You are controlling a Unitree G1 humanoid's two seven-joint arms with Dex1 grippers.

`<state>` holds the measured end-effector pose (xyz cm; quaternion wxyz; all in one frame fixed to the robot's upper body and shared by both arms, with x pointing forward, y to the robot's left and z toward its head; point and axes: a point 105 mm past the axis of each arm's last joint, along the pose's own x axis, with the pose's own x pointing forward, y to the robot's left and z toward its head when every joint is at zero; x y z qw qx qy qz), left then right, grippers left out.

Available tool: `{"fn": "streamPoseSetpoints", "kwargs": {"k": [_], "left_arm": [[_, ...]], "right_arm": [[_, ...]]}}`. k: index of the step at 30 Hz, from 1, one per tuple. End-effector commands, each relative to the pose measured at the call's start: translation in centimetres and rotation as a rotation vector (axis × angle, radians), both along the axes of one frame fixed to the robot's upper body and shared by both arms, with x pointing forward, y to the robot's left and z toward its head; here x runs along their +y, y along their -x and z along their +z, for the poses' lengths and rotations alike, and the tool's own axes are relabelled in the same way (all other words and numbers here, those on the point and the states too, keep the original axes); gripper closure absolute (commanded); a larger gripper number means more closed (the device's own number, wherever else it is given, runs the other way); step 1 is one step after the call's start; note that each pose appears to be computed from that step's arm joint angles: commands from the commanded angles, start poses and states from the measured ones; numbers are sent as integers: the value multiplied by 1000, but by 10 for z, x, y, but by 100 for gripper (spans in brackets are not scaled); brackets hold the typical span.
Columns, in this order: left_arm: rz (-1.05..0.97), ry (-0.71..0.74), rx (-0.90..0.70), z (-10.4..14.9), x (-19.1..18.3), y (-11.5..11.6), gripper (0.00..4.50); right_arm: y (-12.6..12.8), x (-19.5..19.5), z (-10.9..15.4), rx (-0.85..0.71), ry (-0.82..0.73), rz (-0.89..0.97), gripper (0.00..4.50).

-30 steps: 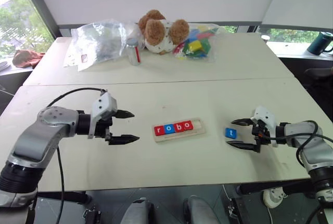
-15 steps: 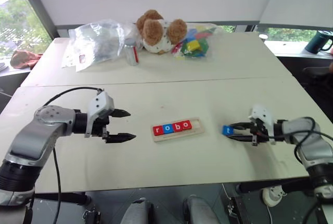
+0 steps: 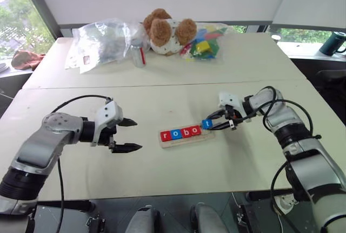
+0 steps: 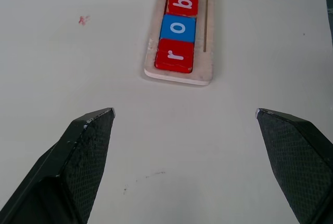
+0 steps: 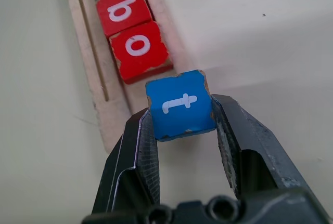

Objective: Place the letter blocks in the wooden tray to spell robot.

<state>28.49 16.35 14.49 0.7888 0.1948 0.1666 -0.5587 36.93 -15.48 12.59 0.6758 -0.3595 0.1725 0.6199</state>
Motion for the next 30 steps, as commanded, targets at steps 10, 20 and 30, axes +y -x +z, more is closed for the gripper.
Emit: {"fn": "streamPoseSetpoints", "kwargs": {"k": [10, 20, 30], "left_arm": [[12, 13, -47, 6, -2, 0, 0], [16, 34, -56, 6, -9, -3, 0], [26, 38, -51, 3, -11, -2, 0]], "right_arm": [[1, 5, 5, -2, 53, 109, 337], [-1, 14, 2, -17, 36, 116, 337], [1, 21, 2, -2, 19, 142, 337]]}}
